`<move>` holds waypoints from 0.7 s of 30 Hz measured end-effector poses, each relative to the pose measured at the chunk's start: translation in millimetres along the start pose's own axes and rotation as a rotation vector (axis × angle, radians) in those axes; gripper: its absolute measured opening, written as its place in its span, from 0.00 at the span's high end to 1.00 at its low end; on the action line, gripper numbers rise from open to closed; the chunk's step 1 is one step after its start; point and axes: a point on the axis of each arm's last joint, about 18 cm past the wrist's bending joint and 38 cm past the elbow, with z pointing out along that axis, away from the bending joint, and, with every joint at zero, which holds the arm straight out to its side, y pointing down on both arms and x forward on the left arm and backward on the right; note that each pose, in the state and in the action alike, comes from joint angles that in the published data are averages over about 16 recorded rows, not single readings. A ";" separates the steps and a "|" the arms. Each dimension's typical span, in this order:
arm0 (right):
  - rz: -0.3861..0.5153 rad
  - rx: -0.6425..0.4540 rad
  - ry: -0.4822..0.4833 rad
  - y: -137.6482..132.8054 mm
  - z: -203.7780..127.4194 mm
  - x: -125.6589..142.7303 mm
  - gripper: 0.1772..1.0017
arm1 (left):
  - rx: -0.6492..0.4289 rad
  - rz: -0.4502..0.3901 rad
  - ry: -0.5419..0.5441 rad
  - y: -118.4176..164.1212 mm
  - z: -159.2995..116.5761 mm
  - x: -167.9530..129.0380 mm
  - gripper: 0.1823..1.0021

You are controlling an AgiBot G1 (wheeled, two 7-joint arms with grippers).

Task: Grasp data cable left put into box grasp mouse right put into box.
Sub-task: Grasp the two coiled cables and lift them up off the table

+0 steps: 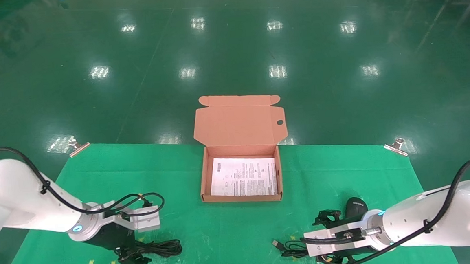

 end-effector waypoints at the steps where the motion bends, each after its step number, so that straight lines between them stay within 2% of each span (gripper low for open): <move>1: -0.001 -0.001 -0.001 0.1 -0.1 -0.1 0.11 | 0.001 0.000 0.001 -0.2 0.0 0.1 0.10; 4: -0.002 -0.002 -0.002 0.3 -0.5 -0.3 0.16 | 0.002 0.001 0.002 -0.8 -0.1 0.4 0.15; 12: -0.005 -0.005 -0.004 0.8 -1.2 -0.7 0.35 | 0.005 0.003 0.004 -2.0 -0.2 1.0 0.32; 21: -0.007 -0.006 -0.005 1.0 -1.6 -0.8 0.61 | 0.007 0.004 0.005 -2.7 -0.3 1.1 0.59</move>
